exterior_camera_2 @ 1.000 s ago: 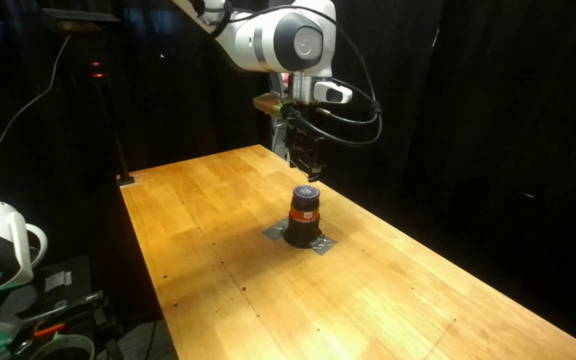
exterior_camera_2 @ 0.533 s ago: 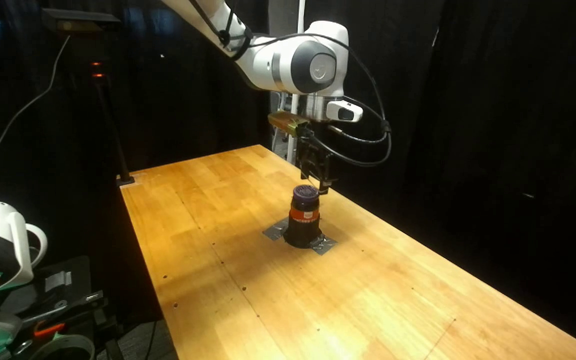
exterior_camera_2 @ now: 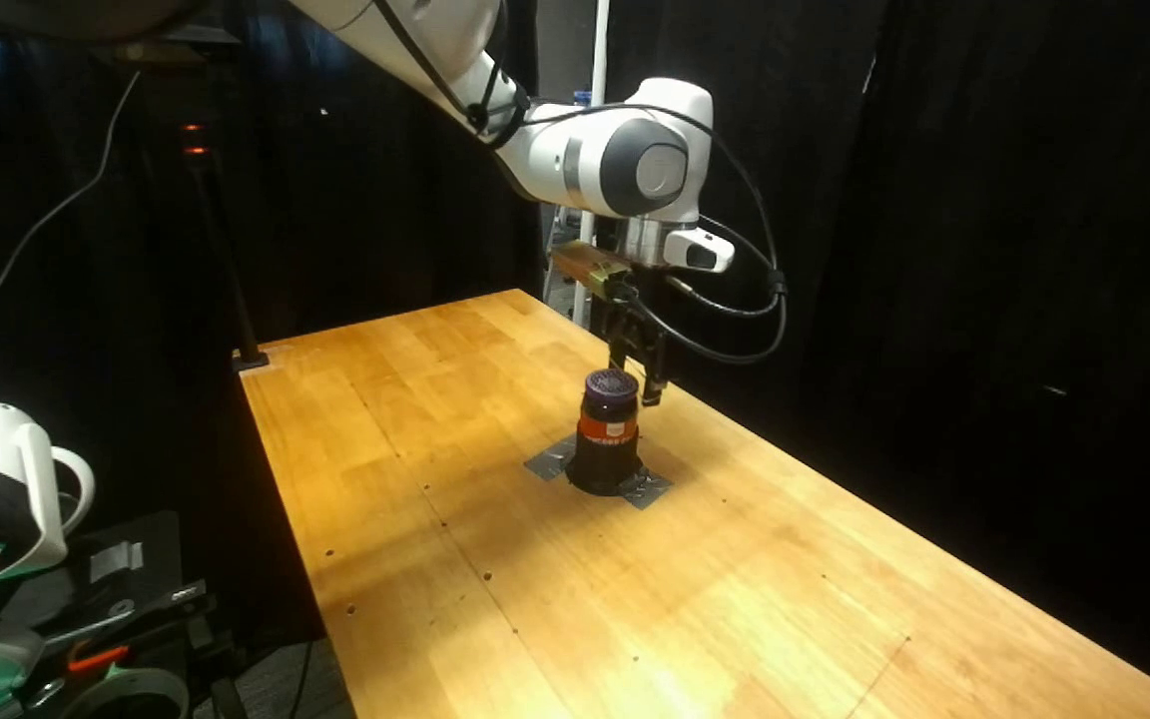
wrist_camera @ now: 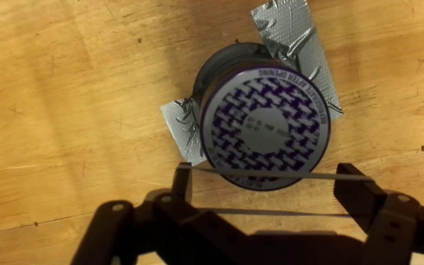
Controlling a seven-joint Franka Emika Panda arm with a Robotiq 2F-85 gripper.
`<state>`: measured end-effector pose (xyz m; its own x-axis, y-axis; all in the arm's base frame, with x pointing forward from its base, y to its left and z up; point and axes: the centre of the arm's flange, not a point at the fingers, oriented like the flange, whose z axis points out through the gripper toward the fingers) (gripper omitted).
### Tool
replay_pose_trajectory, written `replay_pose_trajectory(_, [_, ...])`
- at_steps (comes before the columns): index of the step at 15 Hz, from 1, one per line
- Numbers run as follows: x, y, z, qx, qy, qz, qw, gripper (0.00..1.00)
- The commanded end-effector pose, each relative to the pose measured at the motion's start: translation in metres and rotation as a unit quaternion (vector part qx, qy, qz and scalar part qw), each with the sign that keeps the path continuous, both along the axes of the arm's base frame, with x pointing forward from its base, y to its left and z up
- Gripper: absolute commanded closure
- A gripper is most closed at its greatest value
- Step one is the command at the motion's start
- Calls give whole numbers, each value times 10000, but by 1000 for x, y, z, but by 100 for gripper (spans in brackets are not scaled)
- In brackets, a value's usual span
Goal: Put the elastic around the bottle
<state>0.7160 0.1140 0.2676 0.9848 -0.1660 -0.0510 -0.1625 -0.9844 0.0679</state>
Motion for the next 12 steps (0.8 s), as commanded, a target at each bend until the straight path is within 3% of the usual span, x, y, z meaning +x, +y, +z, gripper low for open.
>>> replay_pose_trajectory(1, [9, -3, 2, 39, 260, 9, 9997, 0])
replay_pose_trajectory(5, [5, -9, 10, 28, 393, -53, 9992, 0])
replay_pose_trajectory(10, [-10, -12, 8, 150, 886, 28, 9959, 0])
replay_pose_trajectory(12, [-12, -10, 2, 169, 842, 84, 9963, 0])
